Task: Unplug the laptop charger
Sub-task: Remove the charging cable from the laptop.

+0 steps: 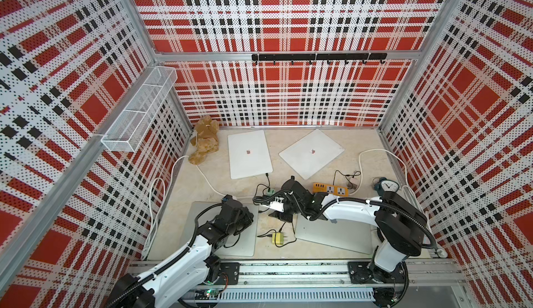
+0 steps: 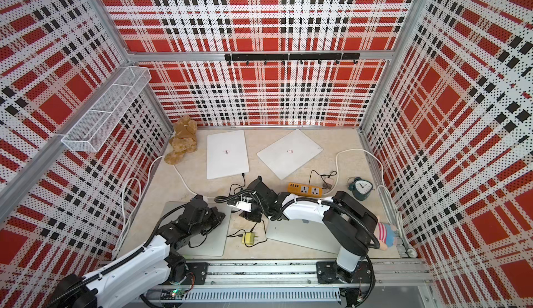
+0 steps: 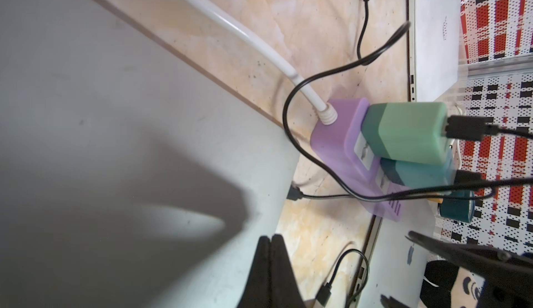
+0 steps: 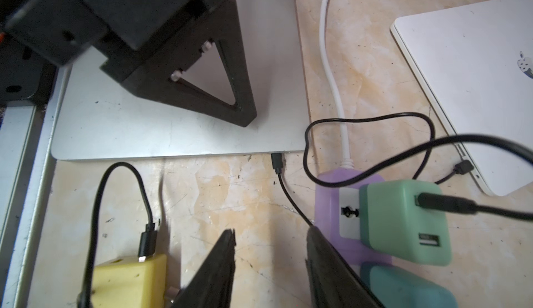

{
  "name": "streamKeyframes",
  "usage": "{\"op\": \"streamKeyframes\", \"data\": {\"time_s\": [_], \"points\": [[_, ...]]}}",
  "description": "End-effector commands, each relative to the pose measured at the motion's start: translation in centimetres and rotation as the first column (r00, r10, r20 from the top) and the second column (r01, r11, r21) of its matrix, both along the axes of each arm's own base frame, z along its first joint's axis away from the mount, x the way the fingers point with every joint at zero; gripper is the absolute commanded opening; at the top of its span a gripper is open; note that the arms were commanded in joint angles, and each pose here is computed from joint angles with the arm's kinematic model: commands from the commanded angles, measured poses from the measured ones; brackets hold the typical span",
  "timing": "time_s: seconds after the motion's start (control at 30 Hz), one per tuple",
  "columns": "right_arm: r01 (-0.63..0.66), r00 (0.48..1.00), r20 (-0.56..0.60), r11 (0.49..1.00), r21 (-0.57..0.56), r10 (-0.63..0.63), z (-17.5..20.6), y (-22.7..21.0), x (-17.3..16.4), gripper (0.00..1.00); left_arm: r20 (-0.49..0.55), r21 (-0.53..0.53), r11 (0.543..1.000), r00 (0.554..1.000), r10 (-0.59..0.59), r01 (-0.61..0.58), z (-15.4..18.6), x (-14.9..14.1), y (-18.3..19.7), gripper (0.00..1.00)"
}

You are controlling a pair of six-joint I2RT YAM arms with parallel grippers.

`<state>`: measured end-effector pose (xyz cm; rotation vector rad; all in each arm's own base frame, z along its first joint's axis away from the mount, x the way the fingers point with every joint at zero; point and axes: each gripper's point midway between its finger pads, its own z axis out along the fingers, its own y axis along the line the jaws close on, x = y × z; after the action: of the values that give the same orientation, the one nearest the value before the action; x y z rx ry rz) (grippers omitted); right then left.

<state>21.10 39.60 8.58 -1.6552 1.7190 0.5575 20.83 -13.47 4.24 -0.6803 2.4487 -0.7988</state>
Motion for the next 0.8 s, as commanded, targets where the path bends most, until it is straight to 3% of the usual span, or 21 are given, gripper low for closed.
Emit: {"op": "streamKeyframes", "data": {"time_s": [0.0, 0.4, 0.77], "points": [[-0.030, 1.000, 0.008, 1.000, 0.000, 0.030, -0.2, 0.8, -0.2, 0.43, 0.025, -0.001, 1.000, 0.999, 0.020, -0.020, -0.1, 0.4, 0.4, 0.00], [-0.048, 0.999, 0.001, 0.999, -0.012, 0.048, -0.9, 1.9, 0.2, 0.42, 0.018, 0.000, 0.997, 0.997, 0.081, -0.081, -0.3, 0.4, 2.1, 0.00], [-0.064, 0.998, -0.002, 0.997, -0.033, 0.064, -1.8, 3.3, 1.0, 0.33, 0.019, -0.018, 0.997, 0.997, 0.070, -0.070, -1.1, 0.7, 1.9, 0.00]]}}
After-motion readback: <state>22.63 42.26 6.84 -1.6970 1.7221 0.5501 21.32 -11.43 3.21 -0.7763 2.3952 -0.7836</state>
